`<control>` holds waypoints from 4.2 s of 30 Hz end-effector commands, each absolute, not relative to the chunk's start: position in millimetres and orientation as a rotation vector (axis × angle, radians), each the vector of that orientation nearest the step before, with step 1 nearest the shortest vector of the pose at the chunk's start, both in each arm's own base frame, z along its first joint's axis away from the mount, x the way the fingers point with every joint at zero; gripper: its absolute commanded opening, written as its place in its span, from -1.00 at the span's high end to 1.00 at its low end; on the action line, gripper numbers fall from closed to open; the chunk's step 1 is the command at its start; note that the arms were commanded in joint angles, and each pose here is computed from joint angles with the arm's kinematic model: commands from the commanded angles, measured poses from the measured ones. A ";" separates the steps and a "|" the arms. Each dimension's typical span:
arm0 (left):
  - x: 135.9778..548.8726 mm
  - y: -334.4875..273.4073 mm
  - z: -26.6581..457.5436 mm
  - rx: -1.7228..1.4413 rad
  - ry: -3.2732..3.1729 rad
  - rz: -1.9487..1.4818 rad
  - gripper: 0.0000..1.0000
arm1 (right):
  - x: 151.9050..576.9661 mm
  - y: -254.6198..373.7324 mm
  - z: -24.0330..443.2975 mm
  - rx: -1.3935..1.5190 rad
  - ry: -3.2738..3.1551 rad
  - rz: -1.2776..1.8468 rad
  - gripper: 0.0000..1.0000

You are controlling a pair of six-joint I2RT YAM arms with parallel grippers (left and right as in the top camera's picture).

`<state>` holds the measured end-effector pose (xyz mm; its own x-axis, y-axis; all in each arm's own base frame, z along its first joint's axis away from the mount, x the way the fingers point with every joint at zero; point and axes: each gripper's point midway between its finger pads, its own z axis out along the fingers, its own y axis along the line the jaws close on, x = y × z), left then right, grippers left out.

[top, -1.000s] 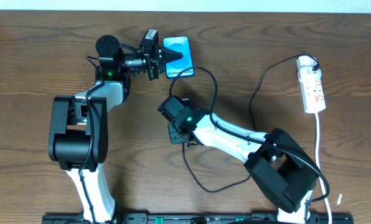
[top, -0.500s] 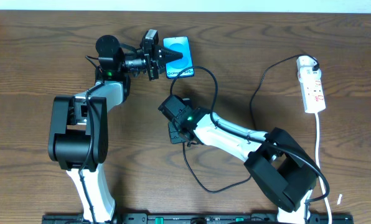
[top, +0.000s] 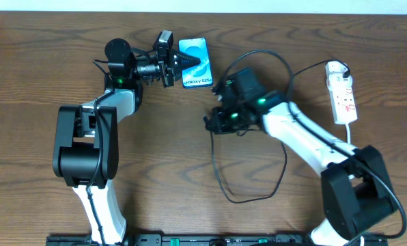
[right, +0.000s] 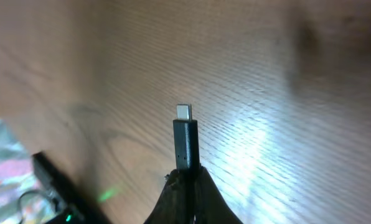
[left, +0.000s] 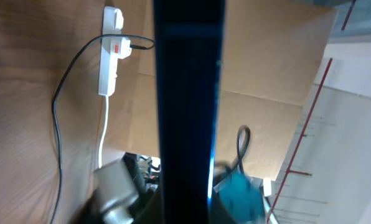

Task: Plug charger to phone and switch on socket
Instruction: 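Lift the plug and carry it toward the phone's bottom port, then align the plug under the phone held by the left gripper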

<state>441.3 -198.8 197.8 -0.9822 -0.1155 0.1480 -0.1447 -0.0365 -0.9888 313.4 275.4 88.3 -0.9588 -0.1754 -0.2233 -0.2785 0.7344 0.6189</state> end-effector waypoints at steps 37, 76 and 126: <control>471.7 -217.1 194.9 0.156 -2.503 2.419 0.86 | 344.2 259.6 145.0 -0.323 2.110 1.650 0.98; 460.9 -221.0 170.9 0.113 -2.526 2.305 0.86 | 347.2 268.7 137.1 -0.252 2.151 1.603 0.98; 460.8 -221.1 170.8 0.112 -2.526 2.305 0.86 | 355.7 265.3 135.6 -0.214 2.146 1.556 0.98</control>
<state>461.2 -219.4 154.6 -0.9626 -0.2490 -0.1071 0.0805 0.1147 -0.9901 353.7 268.5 130.3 -0.8817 0.1375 -0.4513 -0.3853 0.3421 0.8570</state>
